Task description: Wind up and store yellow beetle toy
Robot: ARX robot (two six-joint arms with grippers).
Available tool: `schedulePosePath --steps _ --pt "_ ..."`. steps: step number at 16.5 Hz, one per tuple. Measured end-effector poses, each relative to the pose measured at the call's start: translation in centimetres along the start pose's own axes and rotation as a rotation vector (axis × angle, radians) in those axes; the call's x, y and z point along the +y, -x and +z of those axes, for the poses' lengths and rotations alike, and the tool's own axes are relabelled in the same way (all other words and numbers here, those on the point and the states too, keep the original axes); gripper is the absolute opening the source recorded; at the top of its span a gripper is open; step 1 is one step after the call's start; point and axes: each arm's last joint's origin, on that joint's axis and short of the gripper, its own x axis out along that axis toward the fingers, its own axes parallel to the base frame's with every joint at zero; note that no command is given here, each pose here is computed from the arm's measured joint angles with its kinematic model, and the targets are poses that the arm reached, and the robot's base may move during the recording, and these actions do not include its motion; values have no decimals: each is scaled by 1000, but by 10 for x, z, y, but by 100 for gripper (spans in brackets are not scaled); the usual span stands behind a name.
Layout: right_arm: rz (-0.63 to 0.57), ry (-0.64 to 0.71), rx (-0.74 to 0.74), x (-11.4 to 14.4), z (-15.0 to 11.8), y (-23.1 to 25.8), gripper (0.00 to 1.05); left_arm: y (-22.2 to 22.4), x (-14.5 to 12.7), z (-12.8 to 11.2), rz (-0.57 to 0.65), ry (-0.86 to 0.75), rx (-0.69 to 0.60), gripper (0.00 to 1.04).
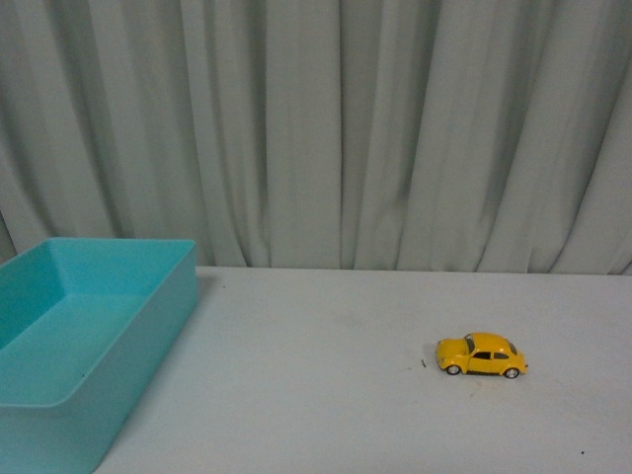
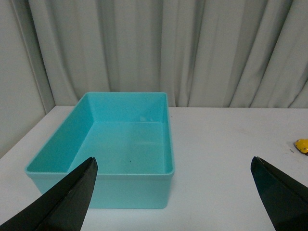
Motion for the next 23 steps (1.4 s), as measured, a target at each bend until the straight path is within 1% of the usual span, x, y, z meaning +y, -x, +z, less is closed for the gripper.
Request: schedulePosePath --steps 23 --pt "0 0 1 0 0 0 98 0 0 0 0 0 2 98"
